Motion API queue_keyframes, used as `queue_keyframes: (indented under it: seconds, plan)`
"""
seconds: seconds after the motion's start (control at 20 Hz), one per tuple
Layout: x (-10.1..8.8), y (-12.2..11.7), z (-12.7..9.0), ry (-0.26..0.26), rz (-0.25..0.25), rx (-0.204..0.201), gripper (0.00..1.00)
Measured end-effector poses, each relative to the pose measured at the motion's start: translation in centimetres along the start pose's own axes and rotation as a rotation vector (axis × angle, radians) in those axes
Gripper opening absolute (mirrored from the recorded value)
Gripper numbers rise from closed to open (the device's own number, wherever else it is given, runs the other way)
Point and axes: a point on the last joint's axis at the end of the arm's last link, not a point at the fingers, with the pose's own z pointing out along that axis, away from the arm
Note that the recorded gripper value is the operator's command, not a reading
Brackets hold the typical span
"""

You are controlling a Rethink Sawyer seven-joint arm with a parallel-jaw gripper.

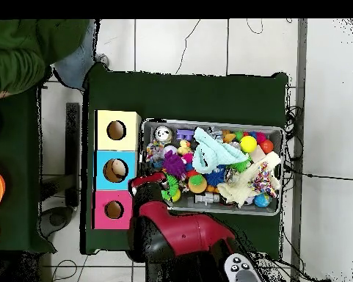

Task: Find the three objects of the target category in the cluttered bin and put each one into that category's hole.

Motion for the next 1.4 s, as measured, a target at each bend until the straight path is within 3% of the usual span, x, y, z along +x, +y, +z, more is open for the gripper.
queue_keyframes:
  seconds: [0.4, 0.85, 0.9, 1.25, 1.4]
  plan:
    - [-0.1, -4.0, -0.5, -0.012, -0.014, -0.031, 0.00]
    - [-0.6, -6.7, -1.0, -0.034, -0.025, -0.046, 0.00]
    - [-0.6, -7.0, -1.1, -0.035, -0.025, -0.047, 1.00]
    - [-0.8, -8.5, -0.8, -0.036, -0.034, -0.046, 1.00]
    - [-1.4, -8.7, 0.4, -0.044, -0.044, -0.042, 1.00]
